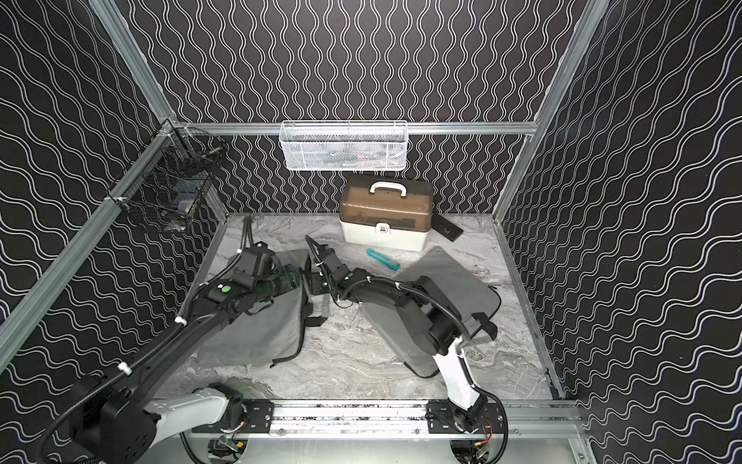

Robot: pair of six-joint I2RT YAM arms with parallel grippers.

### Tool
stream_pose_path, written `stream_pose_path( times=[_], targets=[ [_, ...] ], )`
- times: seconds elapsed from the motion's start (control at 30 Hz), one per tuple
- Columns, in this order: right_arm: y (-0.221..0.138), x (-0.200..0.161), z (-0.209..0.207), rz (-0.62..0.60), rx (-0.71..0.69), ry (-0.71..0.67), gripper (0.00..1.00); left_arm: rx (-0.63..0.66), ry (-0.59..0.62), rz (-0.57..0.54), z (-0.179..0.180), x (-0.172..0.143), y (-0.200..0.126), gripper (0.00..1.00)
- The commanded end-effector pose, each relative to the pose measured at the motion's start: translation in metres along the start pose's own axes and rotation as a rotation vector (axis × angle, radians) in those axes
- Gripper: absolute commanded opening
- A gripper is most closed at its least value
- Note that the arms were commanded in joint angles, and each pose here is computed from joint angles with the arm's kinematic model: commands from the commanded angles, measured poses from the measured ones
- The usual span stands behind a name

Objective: Put the mouse into the laptop bag
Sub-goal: Close the zippered laptop bag at the center of the board, then adjust the zippered laptop bag at the center of the board.

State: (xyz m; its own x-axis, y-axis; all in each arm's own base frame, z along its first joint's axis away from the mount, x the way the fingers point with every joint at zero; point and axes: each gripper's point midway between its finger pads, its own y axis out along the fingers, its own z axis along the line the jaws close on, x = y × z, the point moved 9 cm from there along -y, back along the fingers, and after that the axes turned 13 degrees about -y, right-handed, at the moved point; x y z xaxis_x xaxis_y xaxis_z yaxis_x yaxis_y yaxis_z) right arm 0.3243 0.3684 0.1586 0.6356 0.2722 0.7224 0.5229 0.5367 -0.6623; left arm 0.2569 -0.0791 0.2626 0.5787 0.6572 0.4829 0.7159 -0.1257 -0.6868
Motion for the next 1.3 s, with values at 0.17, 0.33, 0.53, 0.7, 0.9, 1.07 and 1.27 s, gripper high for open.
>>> stream_pose_path(
  times=[0.17, 0.33, 0.53, 0.7, 0.9, 1.07, 1.27],
  targets=[
    [-0.056, -0.021, 0.001, -0.029, 0.043, 0.096, 0.79, 0.355, -0.341, -0.153, 0.093, -0.032, -0.047, 0.99],
    [-0.032, -0.047, 0.041, 0.075, 0.044, 0.042, 0.80, 0.491, -0.406, -0.090, 0.125, -0.058, -0.037, 0.99],
    [0.011, -0.068, 0.073, 0.192, 0.003, -0.011, 0.80, 0.567, -0.483, -0.006, 0.149, -0.085, -0.015, 0.99],
    [0.030, -0.076, 0.073, 0.215, -0.025, -0.003, 0.77, 0.577, -0.504, -0.046, 0.157, -0.089, -0.007, 0.99],
    [0.047, -0.063, 0.064, 0.200, -0.047, -0.002, 0.69, 0.513, -0.524, -0.012, 0.150, -0.092, 0.013, 0.99],
    [0.072, -0.049, 0.049, 0.201, -0.030, 0.023, 0.57, 0.524, -0.523, -0.050, 0.141, -0.081, 0.009, 0.97],
    [0.095, -0.019, 0.038, 0.160, -0.013, 0.000, 0.40, 0.463, -0.562, -0.086, 0.137, -0.076, -0.002, 0.98]
  ],
)
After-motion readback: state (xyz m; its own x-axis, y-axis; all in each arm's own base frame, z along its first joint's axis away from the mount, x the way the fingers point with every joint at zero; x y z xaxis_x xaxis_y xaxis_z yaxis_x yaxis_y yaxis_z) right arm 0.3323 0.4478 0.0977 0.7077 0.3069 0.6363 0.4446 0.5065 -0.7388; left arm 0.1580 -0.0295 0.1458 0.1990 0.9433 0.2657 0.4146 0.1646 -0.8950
